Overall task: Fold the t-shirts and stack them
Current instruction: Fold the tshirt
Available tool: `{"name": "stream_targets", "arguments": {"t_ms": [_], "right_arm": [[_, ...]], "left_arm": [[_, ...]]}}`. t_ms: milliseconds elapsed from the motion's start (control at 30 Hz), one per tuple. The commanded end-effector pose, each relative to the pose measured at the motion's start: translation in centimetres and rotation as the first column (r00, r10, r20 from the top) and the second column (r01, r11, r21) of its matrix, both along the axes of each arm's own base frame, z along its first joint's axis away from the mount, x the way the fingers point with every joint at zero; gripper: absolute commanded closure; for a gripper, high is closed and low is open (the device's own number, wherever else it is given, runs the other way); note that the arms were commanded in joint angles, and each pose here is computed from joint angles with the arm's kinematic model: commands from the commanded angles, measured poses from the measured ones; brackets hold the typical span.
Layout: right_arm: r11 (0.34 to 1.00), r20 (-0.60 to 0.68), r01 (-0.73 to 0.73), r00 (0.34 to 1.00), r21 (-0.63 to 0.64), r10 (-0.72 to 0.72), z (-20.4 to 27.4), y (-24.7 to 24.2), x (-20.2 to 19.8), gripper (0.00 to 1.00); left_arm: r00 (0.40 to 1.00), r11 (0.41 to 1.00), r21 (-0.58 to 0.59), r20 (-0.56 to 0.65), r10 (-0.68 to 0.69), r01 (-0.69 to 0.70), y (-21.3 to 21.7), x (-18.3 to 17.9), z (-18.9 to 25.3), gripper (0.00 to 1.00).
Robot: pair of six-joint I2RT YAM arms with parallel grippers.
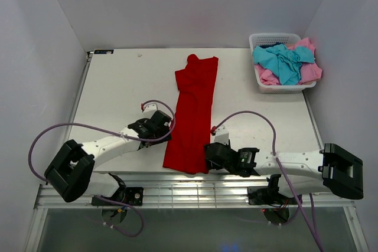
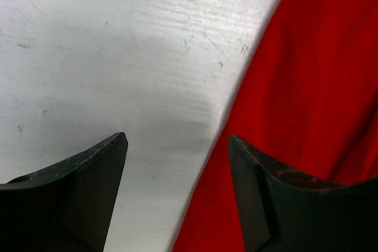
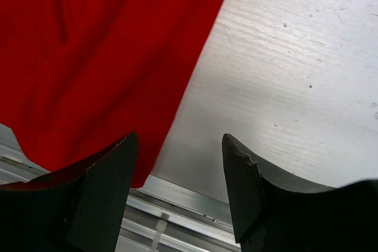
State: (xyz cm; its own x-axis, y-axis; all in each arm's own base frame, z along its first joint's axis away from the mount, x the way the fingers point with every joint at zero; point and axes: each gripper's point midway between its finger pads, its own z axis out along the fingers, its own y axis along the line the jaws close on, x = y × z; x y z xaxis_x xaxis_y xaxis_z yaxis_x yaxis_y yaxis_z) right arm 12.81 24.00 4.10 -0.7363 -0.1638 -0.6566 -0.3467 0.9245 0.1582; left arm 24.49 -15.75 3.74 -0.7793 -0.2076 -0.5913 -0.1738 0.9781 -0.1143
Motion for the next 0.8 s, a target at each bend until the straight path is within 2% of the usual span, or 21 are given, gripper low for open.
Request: {"name": "stream_targets", "arguments": {"t_ms": [0, 300, 567, 767], "right_arm": [[0.994, -0.008, -0.025, 1.000, 0.104, 0.026, 0.5, 2.7, 0.1, 0.35], [0.992, -0.092, -0.039, 0.995, 0.118, 0.050, -1.5, 3.6, -1.3, 0.36], [0.996, -0.097, -0.018, 0.995, 0.088, 0.027, -1.5, 2.8, -2.1, 0.37], [0.997, -0.102, -0.022, 0.994, 0.076, 0.030, -1.8, 3.0, -2.5, 0.37]], "left_arm": [[1.000, 0.996, -0.085, -0.006, 0.016, -0.016, -0.4, -1.6, 1.1, 0.21], [0.993, 0.957, -0.285, -0.086, -0.080, 0.052, -2.5, -7.1, 0.0, 0.21], [0.971, 0.939, -0.328, -0.171, -0.168, 0.104, -3.6, -11.7, -2.2, 0.21], [0.967, 0.941, -0.327, -0.197, -0.160, 0.089, -3.2, -13.4, -3.4, 0.22]]}}
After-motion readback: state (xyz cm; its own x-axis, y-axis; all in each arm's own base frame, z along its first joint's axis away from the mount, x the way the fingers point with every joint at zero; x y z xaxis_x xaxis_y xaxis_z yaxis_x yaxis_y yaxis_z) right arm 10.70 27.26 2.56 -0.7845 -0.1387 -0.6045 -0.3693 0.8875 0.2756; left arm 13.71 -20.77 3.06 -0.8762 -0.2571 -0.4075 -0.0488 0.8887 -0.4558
